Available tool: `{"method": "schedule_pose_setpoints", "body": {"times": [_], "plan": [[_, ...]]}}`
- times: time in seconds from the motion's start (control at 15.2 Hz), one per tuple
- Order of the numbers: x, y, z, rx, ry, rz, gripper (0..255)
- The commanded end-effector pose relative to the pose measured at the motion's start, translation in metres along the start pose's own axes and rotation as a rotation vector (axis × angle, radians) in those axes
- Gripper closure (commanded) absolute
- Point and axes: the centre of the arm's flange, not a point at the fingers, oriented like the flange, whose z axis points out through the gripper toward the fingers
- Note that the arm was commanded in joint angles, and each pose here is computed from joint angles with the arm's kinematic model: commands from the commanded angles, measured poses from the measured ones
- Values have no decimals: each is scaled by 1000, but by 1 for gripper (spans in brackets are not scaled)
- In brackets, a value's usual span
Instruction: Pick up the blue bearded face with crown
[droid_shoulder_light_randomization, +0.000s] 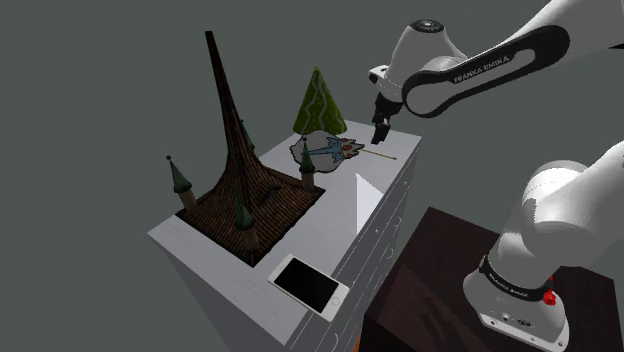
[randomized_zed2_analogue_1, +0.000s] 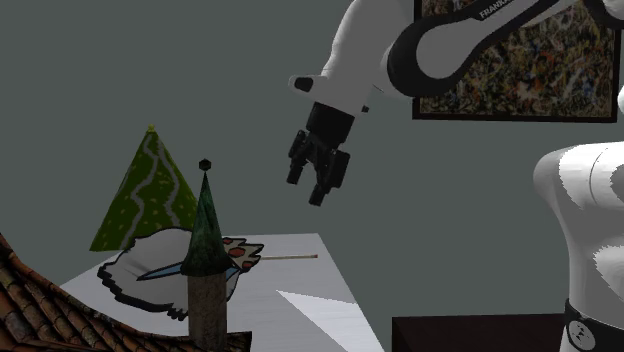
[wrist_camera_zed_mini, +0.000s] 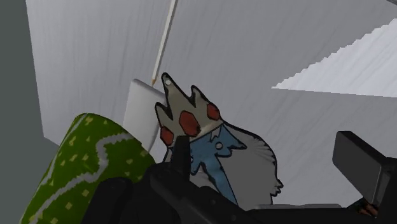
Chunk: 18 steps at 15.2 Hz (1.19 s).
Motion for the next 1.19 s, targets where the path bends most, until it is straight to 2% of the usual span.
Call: {"method": "schedule_pose_setpoints", "body": {"times": [0.0, 0.73, 1.12], "plan": [[-1, 8, 21, -23, 7, -51, 0], [11, 69, 138, -135, 32, -305, 0], [4, 58, 167, -135, 32, -305, 0]]}}
